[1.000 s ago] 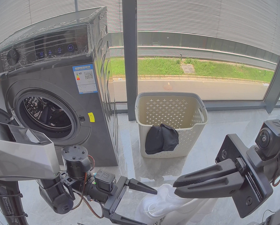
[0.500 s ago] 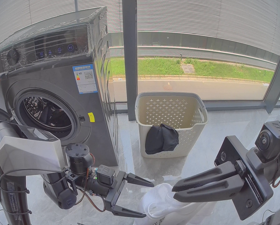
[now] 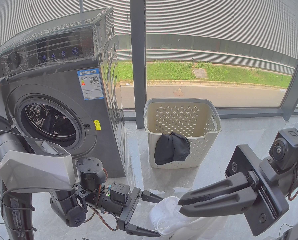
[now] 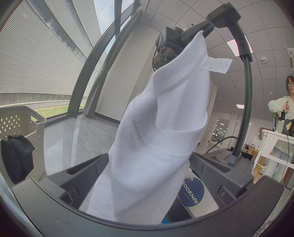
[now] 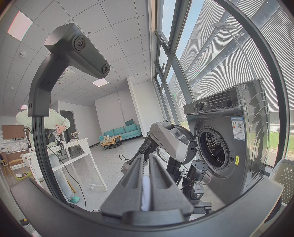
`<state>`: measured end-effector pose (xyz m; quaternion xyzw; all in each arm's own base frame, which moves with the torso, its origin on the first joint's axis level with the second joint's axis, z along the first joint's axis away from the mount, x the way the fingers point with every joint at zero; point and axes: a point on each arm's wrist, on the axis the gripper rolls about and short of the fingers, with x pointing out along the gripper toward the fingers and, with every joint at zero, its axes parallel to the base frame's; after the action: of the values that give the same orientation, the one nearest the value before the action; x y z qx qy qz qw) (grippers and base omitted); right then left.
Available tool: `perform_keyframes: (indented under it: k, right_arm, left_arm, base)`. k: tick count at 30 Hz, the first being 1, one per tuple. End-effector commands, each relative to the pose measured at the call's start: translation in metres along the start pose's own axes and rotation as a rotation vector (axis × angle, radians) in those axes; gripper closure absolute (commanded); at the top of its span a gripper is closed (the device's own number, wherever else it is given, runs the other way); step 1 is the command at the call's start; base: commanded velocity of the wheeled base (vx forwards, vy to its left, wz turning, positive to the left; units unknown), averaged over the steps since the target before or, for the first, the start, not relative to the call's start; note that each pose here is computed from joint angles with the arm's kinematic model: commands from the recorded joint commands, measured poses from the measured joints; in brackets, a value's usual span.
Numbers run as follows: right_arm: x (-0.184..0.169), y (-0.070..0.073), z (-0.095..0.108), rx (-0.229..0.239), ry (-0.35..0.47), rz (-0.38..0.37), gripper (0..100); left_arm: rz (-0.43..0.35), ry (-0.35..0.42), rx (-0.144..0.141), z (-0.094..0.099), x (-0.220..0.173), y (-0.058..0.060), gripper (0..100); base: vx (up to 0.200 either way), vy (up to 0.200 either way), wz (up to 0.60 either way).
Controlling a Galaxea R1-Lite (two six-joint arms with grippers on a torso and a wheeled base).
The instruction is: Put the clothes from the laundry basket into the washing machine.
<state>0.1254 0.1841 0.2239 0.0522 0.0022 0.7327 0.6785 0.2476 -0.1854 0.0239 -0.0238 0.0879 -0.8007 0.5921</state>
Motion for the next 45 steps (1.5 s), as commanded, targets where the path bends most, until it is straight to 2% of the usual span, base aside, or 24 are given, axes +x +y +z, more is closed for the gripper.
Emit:
perform_keyframes:
  k: [1,4,10,12,13,14,16,19,20,24,25,26,28,29,30,33,35,38,39,40,43,45]
  right_arm:
    - [0.001,-0.001,-0.002,0.005,0.005,0.0,100]
    - [0.001,-0.001,-0.002,0.006,0.005,-0.002,100]
    - [-0.004,-0.003,-0.004,0.012,0.011,-0.024,100]
    - [-0.012,-0.01,-0.009,0.026,0.022,-0.078,100]
    - [-0.012,-0.011,-0.009,0.026,0.023,-0.083,100]
    - [-0.018,-0.016,-0.012,0.034,0.03,-0.118,100]
    - [-0.032,-0.027,-0.018,0.049,0.043,-0.197,100]
    - [-0.046,-0.035,-0.024,0.067,0.054,-0.272,100]
    - [-0.05,-0.037,-0.026,0.074,0.059,-0.296,100]
    - [-0.065,-0.044,-0.036,0.103,0.078,-0.388,100]
    - [-0.069,-0.047,-0.038,0.107,0.081,-0.417,100]
    - [-0.069,-0.047,-0.038,0.109,0.081,-0.42,100]
    - [-0.072,-0.051,-0.038,0.11,0.08,-0.446,100]
    - [-0.073,-0.052,-0.038,0.11,0.079,-0.451,100]
    - [-0.074,-0.056,-0.038,0.113,0.079,-0.475,100]
    - [-0.076,-0.065,-0.042,0.129,0.089,-0.506,100]
    - [-0.077,-0.071,-0.041,0.129,0.086,-0.523,100]
    - [-0.082,-0.08,-0.031,0.099,0.059,-0.558,100]
    - [-0.085,-0.082,-0.026,0.083,0.047,-0.571,100]
    - [-0.088,-0.085,-0.022,0.072,0.036,-0.588,100]
    - [-0.094,-0.088,-0.011,0.039,0.01,-0.615,100]
    - [-0.097,-0.085,0.001,-0.004,-0.019,-0.621,100]
  left_arm:
    - [0.009,-0.001,0.01,-0.001,0.001,0.001,100]
    - [0.064,0.002,0.01,-0.001,0.001,0.002,100]
    - [0.097,-0.005,0.022,0.003,-0.006,0.004,100]
    - [0.136,-0.02,0.062,0.013,-0.018,0.005,100]
    - [0.138,-0.021,0.065,0.014,-0.019,0.005,100]
    - [0.153,-0.03,0.086,0.021,-0.024,0.004,100]
    - [0.189,-0.053,0.144,0.041,-0.036,0.0,100]
    - [0.219,-0.078,0.217,0.064,-0.046,-0.006,100]
    - [0.226,-0.087,0.231,0.072,-0.048,-0.01,100]
    - [0.261,-0.126,0.254,0.1,-0.051,-0.023,100]
    - [0.273,-0.143,0.272,0.11,-0.05,-0.026,100]
    - [0.277,-0.147,0.276,0.112,-0.05,-0.026,100]
    - [0.304,-0.17,0.31,0.124,-0.047,-0.027,100]
    - [0.31,-0.175,0.318,0.126,-0.046,-0.027,100]
    - [0.318,-0.191,0.344,0.134,-0.042,-0.027,100]
    - [0.323,-0.219,0.387,0.149,-0.035,-0.023,100]
    - [0.347,-0.237,0.399,0.159,-0.031,-0.019,100]
    - [0.406,-0.278,0.421,0.178,-0.022,-0.012,100]
    - [0.415,-0.293,0.436,0.187,-0.02,-0.014,100]
    - [0.416,-0.298,0.438,0.192,-0.018,-0.018,100]
    - [0.409,-0.296,0.43,0.2,-0.018,-0.029,100]
    - [0.417,-0.293,0.42,0.211,-0.021,-0.038,100]
  base:
    - [0.0,0.0,0.0]
    - [0.0,0.0,0.0]
    - [0.0,0.0,0.0]
    - [0.0,0.0,0.0]
    - [0.0,0.0,0.0]
    - [0.0,0.0,0.0]
    - [0.0,0.0,0.0]
    - [0.0,0.0,0.0]
    - [0.0,0.0,0.0]
    - [0.0,0.0,0.0]
    - [0.0,0.0,0.0]
    - [0.0,0.0,0.0]
    - [0.0,0.0,0.0]
    - [0.0,0.0,0.0]
    - [0.0,0.0,0.0]
    - [0.0,0.0,0.0]
    - [0.0,0.0,0.0]
    - [0.0,0.0,0.0]
    - [0.0,0.0,0.0]
    - [0.0,0.0,0.0]
    - [0.0,0.0,0.0]
    - [0.0,0.0,0.0]
